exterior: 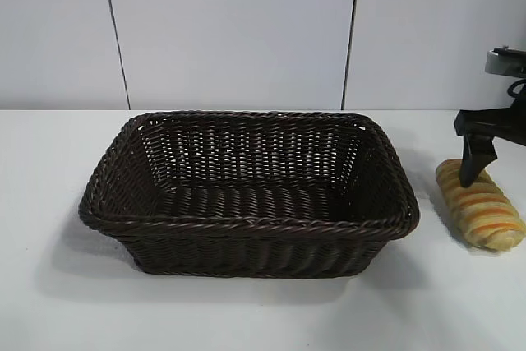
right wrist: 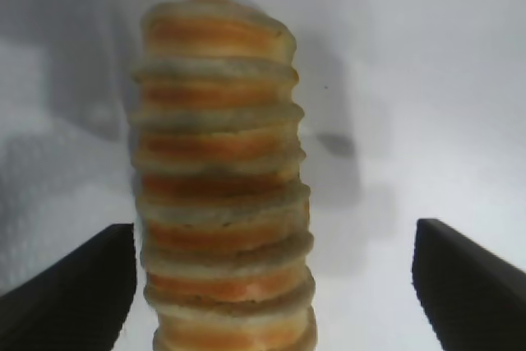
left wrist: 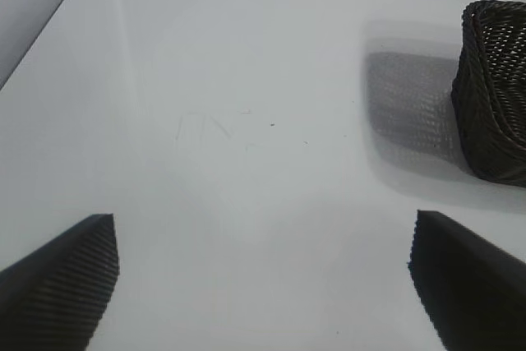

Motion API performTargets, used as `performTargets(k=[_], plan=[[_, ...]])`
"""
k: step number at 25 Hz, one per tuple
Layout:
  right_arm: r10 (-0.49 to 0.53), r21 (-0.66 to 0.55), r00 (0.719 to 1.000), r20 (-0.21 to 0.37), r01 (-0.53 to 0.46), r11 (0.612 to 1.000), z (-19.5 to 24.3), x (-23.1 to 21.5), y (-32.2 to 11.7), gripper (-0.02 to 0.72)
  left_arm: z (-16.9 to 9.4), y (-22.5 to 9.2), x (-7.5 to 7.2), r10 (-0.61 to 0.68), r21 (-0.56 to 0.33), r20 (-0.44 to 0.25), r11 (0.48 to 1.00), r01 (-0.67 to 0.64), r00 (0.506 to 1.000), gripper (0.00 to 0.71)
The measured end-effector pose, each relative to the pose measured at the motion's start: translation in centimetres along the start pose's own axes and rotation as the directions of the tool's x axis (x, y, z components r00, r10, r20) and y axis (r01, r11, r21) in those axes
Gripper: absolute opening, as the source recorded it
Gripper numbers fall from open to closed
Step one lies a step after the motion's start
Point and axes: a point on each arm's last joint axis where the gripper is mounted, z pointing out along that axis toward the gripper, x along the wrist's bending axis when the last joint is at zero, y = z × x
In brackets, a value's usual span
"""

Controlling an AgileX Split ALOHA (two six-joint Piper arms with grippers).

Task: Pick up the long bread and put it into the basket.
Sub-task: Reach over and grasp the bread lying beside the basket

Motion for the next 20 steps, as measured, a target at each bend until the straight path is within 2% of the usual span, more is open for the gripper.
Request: performTargets(k=[1,5,7,15,20], plan=[[0.013,-0.001,1.000,-0.007,-0.013,1.000,0.2,0.0,0.0,0.480,0.0,0.0,0.0,0.000,0.000,0.000,1.000,0.000,1.000,0.694],[0.034,-0.002,0.999,-0.015,-0.034,0.999,0.3,0.2,0.0,0.197,0.0,0.0,0.0,0.000,0.000,0.000,1.000,0.000,1.000,0.694],[0.041,0.000,0.999,-0.015,-0.041,0.999,0.4,0.2,0.0,0.101,0.0,0.0,0.0,0.000,0.000,0.000,1.000,0.000,1.000,0.694],[0.039,0.015,0.999,-0.019,-0.038,0.999,-0.4,0.3,0.2,0.082,0.0,0.0,0.0,0.000,0.000,0.000,1.000,0.000,1.000,0.694],[0.019,-0.070,0.999,-0.042,-0.022,0.997,-5.6,1.0,1.7,0.078,0.0,0.0,0.0,0.000,0.000,0.000,1.000,0.000,1.000,0.694]])
